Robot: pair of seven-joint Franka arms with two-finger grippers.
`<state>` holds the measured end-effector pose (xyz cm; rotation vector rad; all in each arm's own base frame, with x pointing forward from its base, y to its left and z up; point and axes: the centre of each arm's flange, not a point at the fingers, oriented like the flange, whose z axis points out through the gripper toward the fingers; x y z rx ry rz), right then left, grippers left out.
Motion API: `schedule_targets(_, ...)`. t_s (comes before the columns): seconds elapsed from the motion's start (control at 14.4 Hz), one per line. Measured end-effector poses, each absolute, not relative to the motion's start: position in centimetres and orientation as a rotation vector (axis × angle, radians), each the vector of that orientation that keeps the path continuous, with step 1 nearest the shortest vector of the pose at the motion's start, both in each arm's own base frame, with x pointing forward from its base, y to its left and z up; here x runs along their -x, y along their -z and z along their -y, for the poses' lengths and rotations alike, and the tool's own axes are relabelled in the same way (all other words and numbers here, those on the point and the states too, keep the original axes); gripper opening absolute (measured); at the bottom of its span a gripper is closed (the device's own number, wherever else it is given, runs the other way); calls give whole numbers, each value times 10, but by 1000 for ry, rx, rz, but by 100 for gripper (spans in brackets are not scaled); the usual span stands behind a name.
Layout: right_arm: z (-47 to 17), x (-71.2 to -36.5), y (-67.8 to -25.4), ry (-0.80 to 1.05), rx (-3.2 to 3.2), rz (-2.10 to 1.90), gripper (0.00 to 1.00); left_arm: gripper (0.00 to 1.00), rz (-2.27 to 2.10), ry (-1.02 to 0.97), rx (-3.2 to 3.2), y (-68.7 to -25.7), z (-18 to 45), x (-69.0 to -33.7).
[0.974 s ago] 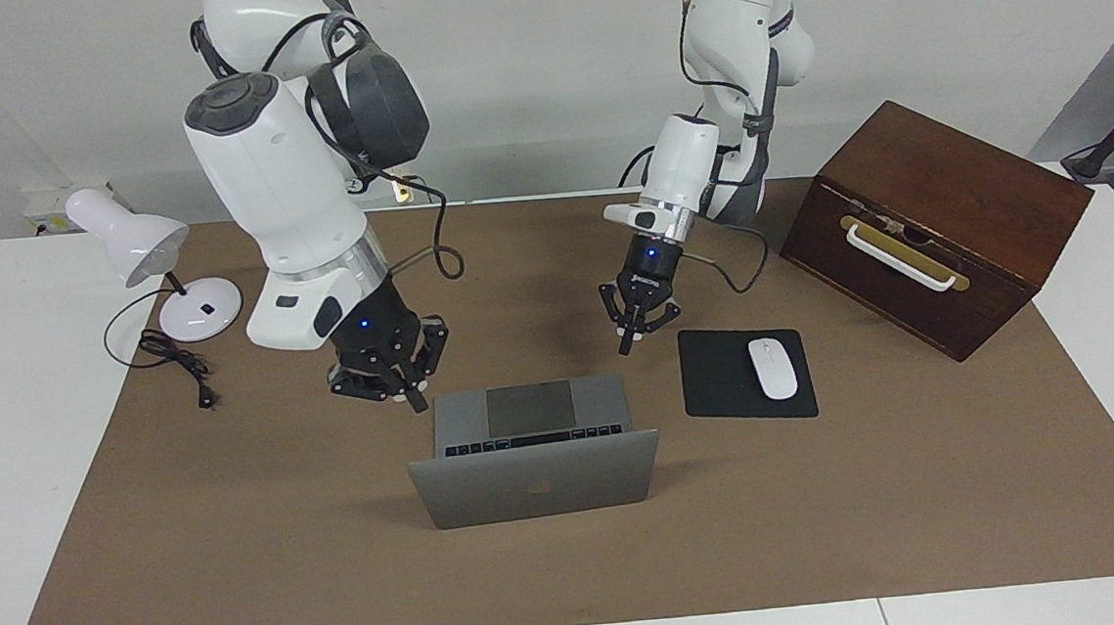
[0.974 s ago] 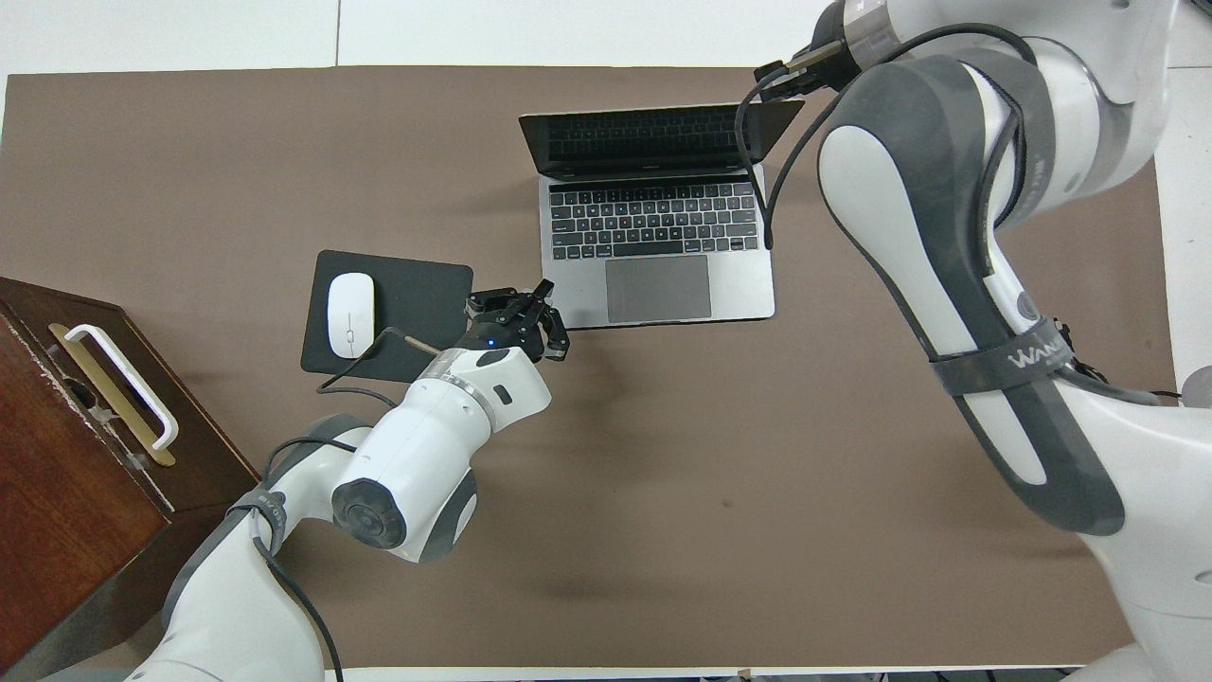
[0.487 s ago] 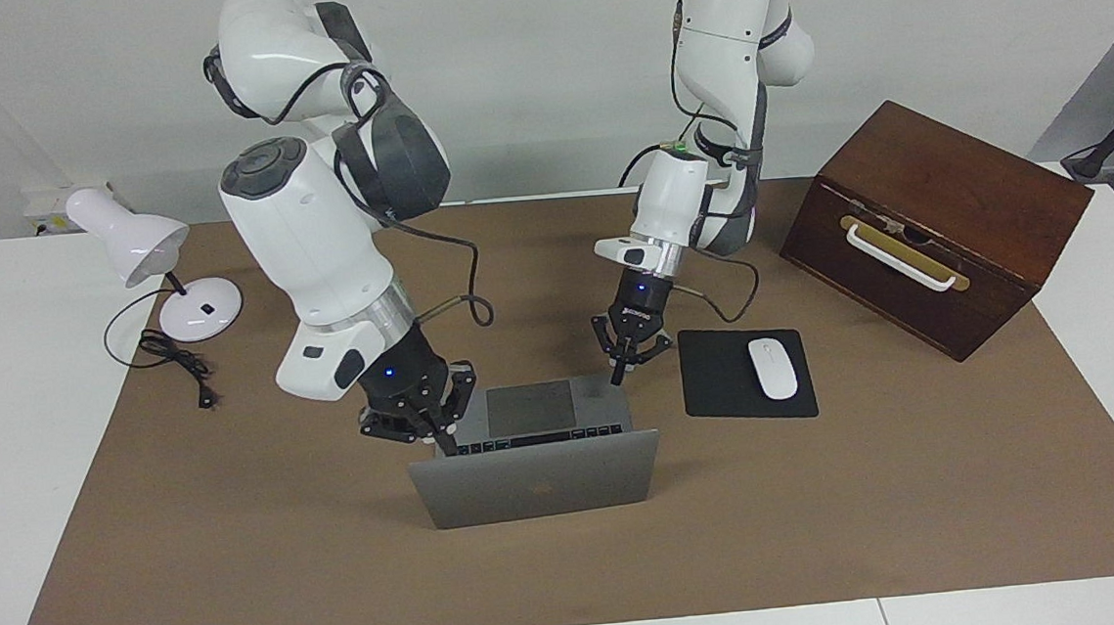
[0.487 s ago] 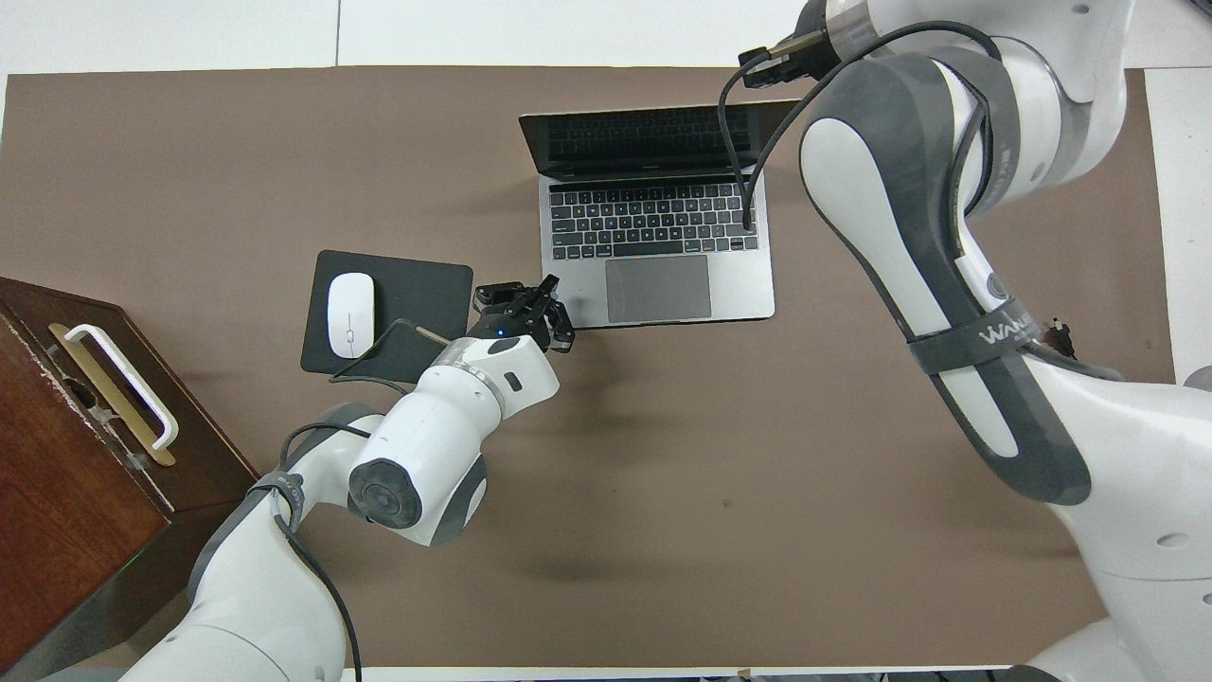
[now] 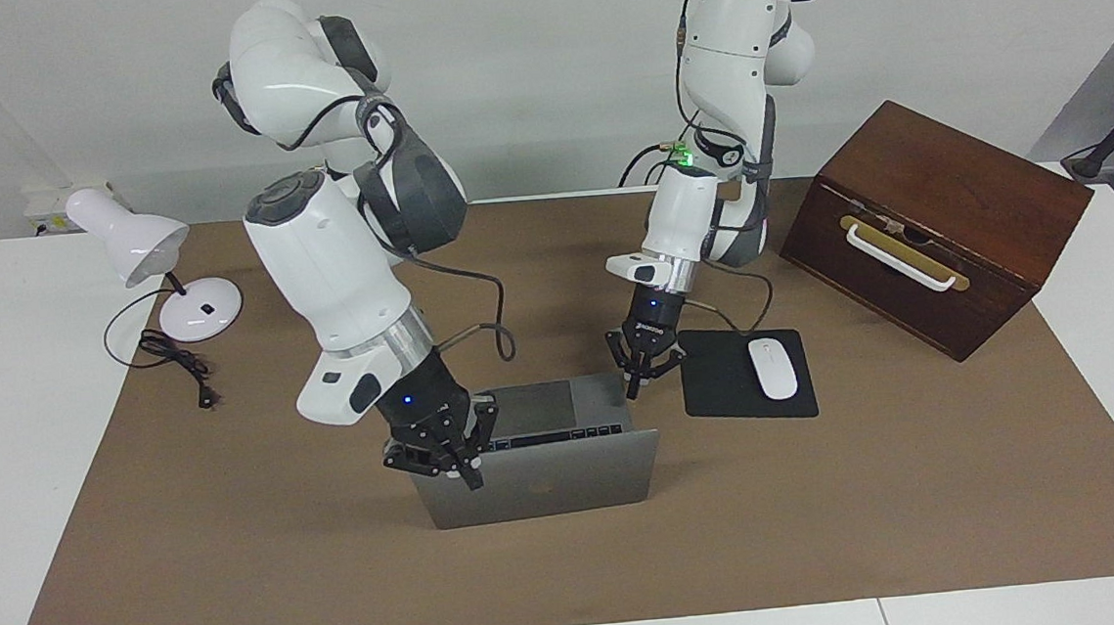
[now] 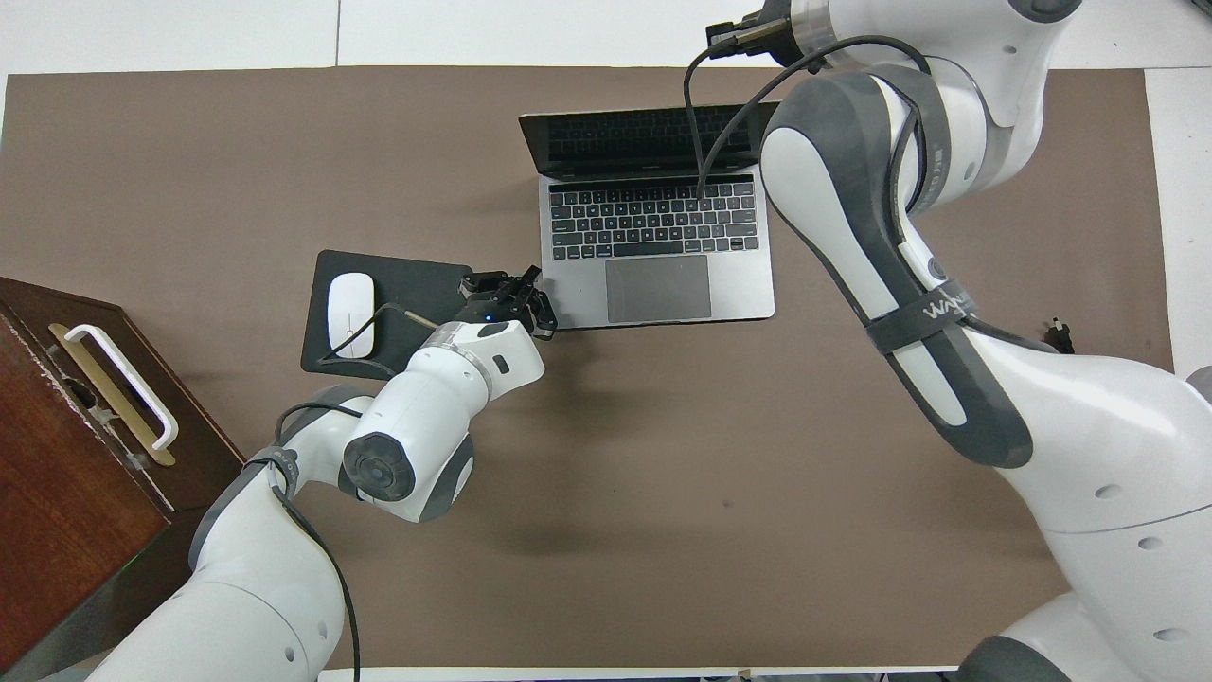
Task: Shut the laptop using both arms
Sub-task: 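Hook the right gripper over the top edge of the laptop lid, then pull the laptop lid toward the robot with the right gripper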
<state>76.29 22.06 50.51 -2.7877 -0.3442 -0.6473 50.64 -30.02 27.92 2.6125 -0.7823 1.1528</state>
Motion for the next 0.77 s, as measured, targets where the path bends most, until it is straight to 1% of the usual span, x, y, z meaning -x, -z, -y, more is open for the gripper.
schedule_targets(0.35, -234, -759, -502, 597, 2758, 288, 1, 1, 781, -1163, -2608, -275, 306, -516)
schedule_targets(0.77, -234, -764, -475, 552, 2771, 278, 1, 1, 844, -1153, -2617, -263, 305, -517)
